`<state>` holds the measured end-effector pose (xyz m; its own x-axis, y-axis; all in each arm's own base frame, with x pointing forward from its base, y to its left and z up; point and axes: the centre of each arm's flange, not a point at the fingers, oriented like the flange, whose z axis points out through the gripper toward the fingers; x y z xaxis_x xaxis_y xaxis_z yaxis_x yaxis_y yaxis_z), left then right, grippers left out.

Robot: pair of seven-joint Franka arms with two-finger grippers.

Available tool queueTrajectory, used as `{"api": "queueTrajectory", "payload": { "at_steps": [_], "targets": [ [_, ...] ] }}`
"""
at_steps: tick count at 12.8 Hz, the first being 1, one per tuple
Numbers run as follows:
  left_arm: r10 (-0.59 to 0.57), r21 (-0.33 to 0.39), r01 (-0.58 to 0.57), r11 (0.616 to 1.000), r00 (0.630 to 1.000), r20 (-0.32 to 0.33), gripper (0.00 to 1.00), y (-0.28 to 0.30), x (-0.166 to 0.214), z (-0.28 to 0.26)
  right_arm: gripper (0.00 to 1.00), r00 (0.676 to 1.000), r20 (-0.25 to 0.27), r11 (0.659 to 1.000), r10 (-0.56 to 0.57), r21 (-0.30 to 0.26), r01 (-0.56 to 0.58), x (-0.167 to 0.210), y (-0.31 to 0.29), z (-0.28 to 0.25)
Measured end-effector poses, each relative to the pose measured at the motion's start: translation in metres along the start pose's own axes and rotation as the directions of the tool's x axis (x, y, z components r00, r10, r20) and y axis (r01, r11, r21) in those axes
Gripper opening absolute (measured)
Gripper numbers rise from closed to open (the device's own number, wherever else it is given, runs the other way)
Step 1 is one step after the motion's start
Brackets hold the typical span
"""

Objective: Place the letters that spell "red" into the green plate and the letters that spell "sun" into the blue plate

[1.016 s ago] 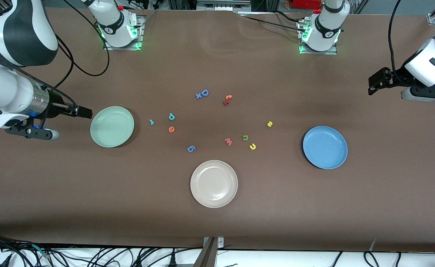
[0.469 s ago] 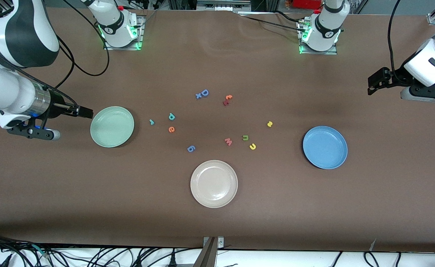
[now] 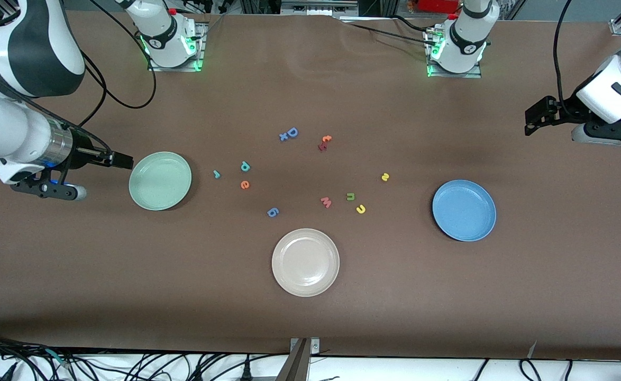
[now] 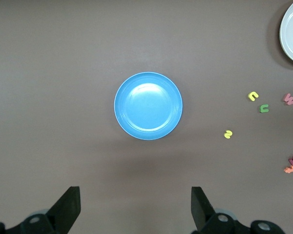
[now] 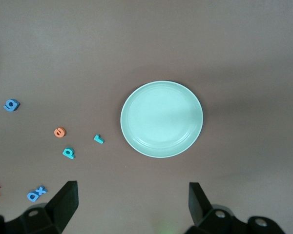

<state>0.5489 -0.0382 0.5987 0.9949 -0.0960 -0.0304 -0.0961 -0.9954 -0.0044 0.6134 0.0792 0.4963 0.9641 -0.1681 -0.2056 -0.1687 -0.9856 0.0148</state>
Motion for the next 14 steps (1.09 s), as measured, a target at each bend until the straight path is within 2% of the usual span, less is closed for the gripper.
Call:
{"api": "queueTrajectory", "payload": {
  "at_steps": [14],
  "targets": [
    [0.003, 0.000, -0.003, 1.000, 1.000, 0.001, 1.00, 0.0016, 0.0004, 0.0007, 1.00, 1.000, 0.014, 1.000, -0.003, -0.003, 0.003, 0.0008, -0.0015, 0.0078]
  ]
}}
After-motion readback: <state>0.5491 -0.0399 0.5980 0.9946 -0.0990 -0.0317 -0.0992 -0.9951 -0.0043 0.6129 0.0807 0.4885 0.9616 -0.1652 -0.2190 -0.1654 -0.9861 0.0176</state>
